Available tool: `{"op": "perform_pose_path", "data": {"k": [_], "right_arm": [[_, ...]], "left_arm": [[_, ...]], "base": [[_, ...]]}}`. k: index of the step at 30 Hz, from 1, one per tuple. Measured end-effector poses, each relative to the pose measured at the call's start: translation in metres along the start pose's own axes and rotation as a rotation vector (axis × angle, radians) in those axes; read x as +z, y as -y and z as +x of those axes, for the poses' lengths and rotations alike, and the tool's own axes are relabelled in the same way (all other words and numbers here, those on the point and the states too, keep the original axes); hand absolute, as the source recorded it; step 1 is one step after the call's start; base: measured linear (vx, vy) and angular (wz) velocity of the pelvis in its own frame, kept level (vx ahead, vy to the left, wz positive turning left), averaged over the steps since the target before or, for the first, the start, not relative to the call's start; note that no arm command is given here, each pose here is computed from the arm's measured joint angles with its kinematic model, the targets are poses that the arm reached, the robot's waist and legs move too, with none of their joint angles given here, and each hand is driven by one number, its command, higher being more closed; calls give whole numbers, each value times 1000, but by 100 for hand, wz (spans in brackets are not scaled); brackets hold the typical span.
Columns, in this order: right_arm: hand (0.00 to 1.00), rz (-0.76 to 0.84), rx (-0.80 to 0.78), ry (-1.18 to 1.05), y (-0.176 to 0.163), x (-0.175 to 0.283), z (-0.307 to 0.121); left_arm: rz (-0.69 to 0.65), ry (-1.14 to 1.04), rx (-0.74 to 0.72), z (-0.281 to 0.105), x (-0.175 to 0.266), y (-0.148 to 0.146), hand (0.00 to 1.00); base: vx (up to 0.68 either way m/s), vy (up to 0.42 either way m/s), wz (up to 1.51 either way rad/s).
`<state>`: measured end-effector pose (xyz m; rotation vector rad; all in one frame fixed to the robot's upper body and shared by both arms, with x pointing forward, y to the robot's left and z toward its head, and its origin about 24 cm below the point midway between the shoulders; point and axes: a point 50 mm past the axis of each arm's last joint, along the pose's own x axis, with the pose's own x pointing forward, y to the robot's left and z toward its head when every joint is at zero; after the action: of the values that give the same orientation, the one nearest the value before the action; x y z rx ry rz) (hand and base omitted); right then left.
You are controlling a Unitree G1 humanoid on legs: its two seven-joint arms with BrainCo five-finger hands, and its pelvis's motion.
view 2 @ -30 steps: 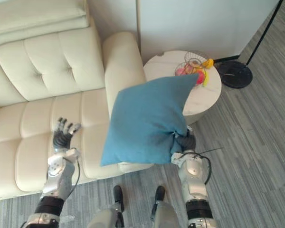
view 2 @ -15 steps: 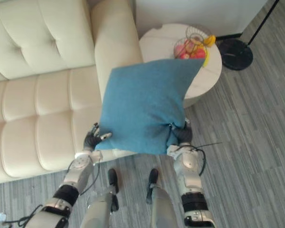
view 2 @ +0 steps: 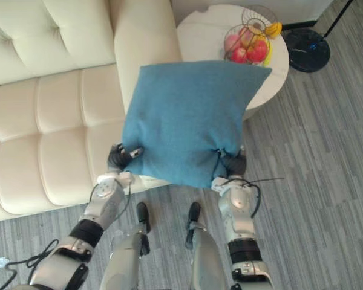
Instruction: Pick up cushions and gather them together orderly.
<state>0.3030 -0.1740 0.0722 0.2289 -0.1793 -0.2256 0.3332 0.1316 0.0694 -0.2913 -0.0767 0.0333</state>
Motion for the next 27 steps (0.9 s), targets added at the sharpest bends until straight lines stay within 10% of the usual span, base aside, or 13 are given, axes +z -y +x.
{"op": "perform_pose_path", "data": {"k": [27], "right_arm": [[100,-182,93,-152,16,-36,-56]], "left_arm": [[-246,10,-66,-81,-12,8,100]], "base": [[45,-11,26]]}}
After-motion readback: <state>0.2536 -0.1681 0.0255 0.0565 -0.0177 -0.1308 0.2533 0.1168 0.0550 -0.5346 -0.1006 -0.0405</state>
